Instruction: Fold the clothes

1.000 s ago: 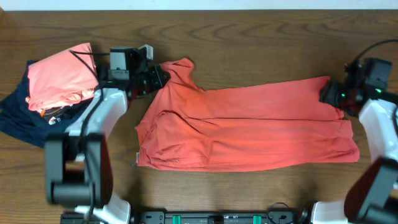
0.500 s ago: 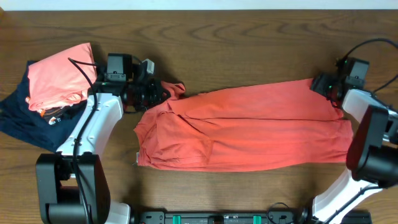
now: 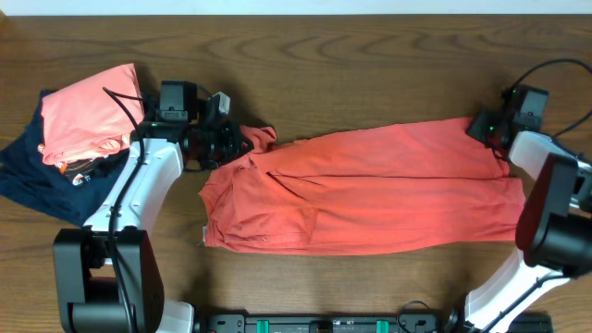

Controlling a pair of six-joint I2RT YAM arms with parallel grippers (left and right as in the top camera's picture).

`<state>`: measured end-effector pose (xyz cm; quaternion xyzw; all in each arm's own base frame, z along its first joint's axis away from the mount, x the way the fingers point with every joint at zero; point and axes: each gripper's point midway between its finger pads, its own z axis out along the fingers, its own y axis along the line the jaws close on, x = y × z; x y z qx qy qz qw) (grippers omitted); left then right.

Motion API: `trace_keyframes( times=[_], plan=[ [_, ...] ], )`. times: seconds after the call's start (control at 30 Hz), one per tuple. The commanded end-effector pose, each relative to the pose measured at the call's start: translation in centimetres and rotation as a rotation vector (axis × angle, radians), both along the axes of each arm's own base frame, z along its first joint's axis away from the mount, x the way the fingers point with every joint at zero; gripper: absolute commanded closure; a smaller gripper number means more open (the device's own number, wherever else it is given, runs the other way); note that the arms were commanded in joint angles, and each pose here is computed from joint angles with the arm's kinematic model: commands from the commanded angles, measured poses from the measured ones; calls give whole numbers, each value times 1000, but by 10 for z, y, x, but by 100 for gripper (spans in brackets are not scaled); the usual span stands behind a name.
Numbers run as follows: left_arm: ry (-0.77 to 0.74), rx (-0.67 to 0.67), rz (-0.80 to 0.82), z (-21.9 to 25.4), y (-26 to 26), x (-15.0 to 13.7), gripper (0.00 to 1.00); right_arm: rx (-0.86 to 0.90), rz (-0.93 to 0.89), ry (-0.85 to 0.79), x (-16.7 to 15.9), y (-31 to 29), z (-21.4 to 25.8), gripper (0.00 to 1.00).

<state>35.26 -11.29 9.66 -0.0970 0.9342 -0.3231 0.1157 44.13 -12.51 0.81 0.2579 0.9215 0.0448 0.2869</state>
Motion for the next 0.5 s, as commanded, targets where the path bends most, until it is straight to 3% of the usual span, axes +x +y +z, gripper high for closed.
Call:
trace_keyframes(
  times=[0.0, 0.17, 0.33, 0.47],
  plan=[
    [-44, -5, -9, 22, 2, -5, 94, -57, -78, -90, -7, -27, 64, 99],
    [-21, -3, -10, 45, 3, -33, 94, -103, -175, 10, -69, -45, 106, 99],
    [190, 16, -16, 39, 5, -86, 94, -137, -273, 258, -142, -55, 99, 99],
    [344, 89, -20, 23, 16, -122, 94, -152, -305, 429, -182, -57, 86, 99]
  ],
)
